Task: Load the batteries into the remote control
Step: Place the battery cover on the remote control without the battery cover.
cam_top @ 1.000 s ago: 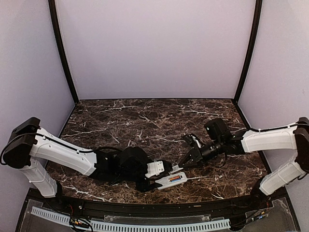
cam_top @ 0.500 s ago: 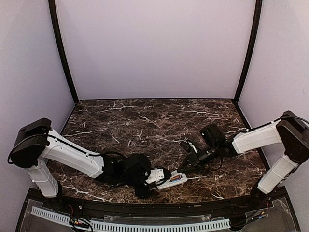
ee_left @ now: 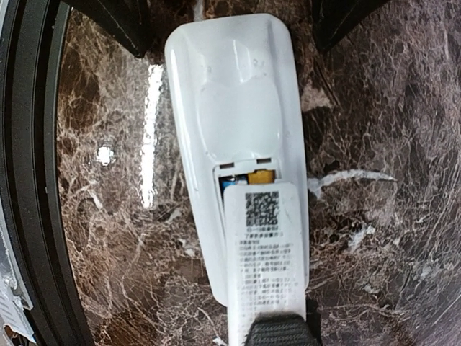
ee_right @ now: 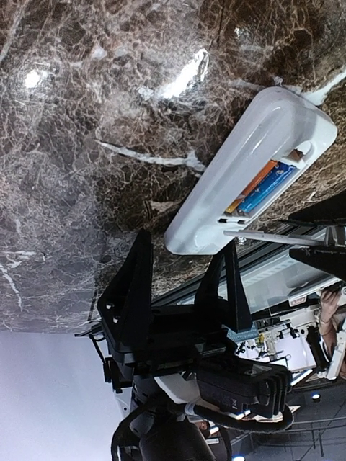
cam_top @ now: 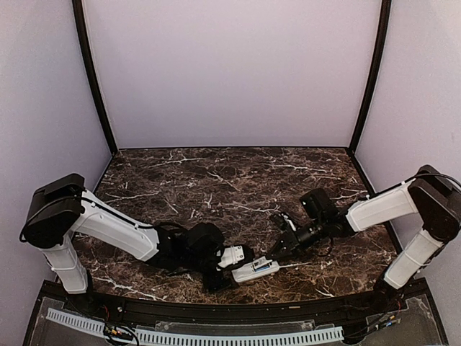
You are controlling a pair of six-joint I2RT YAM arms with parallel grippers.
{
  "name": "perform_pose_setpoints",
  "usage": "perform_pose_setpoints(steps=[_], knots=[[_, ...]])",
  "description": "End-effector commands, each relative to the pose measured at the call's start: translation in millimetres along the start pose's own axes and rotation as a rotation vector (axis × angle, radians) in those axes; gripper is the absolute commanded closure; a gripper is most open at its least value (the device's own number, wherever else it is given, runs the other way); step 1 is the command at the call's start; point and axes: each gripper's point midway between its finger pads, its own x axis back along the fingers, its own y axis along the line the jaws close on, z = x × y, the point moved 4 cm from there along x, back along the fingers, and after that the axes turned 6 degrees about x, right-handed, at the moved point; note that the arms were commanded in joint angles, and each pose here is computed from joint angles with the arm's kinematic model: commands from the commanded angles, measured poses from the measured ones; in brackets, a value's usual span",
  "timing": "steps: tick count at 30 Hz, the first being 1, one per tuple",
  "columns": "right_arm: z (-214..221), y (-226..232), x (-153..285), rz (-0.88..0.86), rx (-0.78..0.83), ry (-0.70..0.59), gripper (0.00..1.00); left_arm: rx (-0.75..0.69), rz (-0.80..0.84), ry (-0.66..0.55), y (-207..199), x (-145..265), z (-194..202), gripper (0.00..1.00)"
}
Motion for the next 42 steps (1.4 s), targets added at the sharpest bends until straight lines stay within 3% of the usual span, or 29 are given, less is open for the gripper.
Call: perform_pose_setpoints(steps=[1, 30, 42], knots=[[-2, -4, -3, -0.032, -0.001, -0.011, 1.00, 0.018, 0.028, -0.003, -2, -5, 5, 0.24], [9, -9, -9, -0.019, -0.011, 0.012, 1.00, 0.030, 0.043, -0.006, -2, -12, 14, 0.45], [11, -14, -20, -0.015, -0.031, 0.040, 1.00, 0.031, 0.048, -0.003, -2, -12, 15, 0.49]])
